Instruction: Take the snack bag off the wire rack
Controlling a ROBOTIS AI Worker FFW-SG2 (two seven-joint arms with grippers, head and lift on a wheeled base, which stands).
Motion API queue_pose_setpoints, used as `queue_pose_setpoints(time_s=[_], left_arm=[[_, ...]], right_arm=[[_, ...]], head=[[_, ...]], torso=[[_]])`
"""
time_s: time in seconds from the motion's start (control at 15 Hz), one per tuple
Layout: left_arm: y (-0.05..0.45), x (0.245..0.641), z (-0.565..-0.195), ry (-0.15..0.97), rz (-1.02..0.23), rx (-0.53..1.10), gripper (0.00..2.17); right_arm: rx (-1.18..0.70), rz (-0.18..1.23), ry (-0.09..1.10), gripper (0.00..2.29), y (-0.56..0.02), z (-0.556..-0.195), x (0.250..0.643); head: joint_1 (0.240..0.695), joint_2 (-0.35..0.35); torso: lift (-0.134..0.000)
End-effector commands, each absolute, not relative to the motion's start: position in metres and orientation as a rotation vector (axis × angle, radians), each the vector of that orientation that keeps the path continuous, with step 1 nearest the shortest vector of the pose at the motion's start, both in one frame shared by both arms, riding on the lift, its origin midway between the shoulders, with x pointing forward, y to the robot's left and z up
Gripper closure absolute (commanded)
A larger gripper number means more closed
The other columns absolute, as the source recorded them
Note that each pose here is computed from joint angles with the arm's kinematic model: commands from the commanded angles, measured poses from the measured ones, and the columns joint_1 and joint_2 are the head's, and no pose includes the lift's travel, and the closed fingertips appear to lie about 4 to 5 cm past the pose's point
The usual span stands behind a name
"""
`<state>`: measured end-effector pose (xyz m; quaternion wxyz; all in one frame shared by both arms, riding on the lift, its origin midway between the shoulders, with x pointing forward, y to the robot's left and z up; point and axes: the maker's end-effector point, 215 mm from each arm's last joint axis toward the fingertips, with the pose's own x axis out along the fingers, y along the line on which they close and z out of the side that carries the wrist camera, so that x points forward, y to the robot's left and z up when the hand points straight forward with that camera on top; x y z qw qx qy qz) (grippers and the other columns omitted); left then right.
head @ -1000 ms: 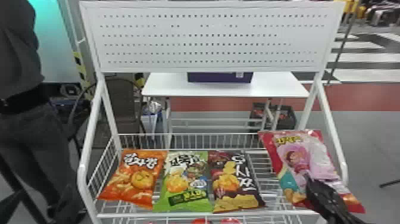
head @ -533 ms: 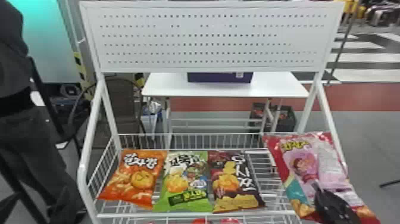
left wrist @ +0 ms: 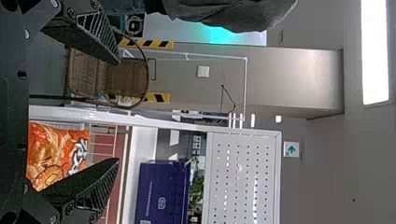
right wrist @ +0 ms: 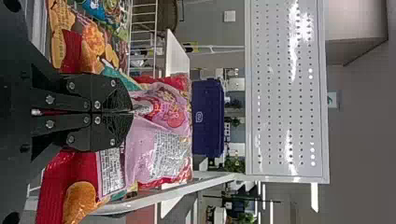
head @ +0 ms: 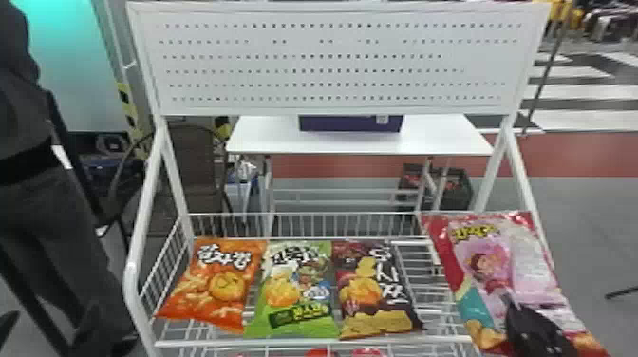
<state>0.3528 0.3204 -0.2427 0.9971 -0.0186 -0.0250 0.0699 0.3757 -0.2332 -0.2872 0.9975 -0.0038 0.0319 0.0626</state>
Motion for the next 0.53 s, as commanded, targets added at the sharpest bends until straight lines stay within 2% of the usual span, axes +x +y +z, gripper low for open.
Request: queue_pose_setpoints(time_s=[0.0, 0.47], left_arm=[[0.3195, 0.3532, -0.2418, -0.052, 0.138, -0.037, 0.16], [0.3186, 0.3543, -0.2398, -0.056, 0.137, -0.040, 0.16]], right_arm=[[-0.009, 0.123, 0.058, 2.13, -0.2349, -0.2849, 0.3764], [-0.015, 0.123, 0.054, 2.13, -0.2360, -0.2836, 0.3792]], head=[[0.499, 0.000], [0.499, 0.000]], torso=[[0.000], [0.000]])
